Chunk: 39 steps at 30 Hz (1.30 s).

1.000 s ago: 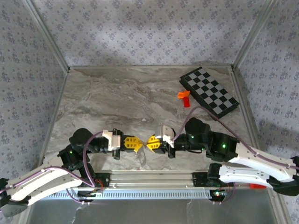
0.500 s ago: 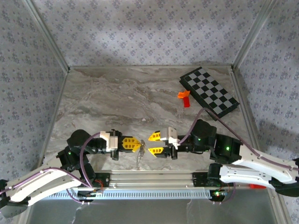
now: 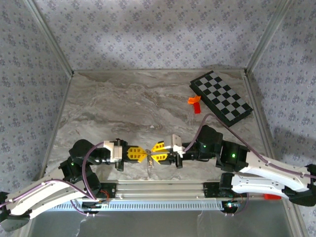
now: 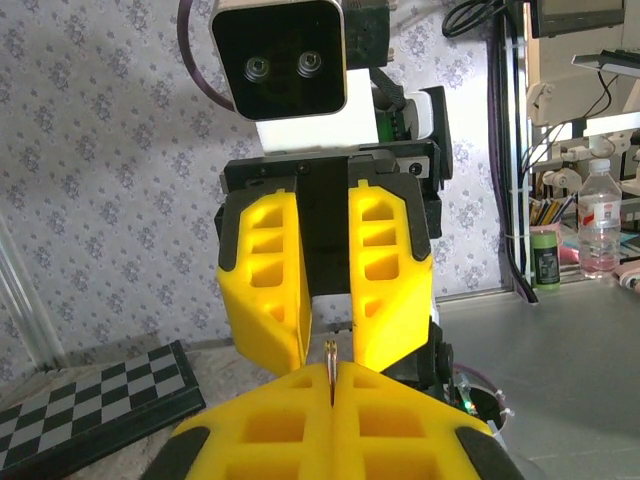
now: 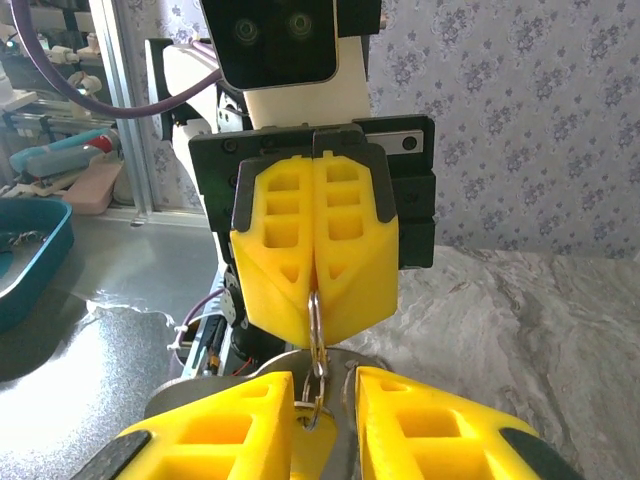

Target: Put the keys on the keyring

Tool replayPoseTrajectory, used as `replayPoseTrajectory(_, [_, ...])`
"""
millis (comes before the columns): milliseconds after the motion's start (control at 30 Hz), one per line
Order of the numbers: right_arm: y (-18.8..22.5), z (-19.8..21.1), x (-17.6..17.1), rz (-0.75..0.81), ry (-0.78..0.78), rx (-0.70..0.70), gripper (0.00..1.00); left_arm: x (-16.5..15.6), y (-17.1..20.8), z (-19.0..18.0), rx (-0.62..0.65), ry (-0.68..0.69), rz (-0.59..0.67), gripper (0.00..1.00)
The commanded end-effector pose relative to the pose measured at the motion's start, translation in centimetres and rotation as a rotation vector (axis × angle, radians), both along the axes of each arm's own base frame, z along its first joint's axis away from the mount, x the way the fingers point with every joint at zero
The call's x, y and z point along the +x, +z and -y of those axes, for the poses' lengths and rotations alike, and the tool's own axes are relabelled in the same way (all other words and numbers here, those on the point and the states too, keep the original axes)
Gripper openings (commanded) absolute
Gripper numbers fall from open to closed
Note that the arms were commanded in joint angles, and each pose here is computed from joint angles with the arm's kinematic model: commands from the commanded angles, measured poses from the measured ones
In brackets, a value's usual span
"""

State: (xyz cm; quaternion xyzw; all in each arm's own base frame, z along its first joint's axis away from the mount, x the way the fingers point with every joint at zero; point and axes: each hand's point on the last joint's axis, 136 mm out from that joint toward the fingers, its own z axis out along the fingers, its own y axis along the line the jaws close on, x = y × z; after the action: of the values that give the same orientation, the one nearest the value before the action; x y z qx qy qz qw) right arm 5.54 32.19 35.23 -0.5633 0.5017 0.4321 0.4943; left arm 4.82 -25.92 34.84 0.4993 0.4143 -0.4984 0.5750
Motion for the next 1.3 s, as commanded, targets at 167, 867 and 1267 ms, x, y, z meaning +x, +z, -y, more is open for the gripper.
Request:
replayPoseTrajectory(167, [0.9, -0.9, -0.4, 0.005, 0.034, 0.038, 0.30, -0.7, 1.4, -0.6, -0.053, -0.021, 0.021, 0.00])
replayPoseTrajectory(867, [-0.7, -0.3, 1.2, 0.044, -0.066, -0.143, 0.00, 1.9, -2.1, 0.4, 0.114, 0.102, -0.021, 0.16])
replayPoseTrajectory(1267, [-4.0, 0.7, 3.2, 0.070, -0.137, -0.503, 0.00, 3.7, -3.5, 0.5, 0.280, 0.198, -0.044, 0.13])
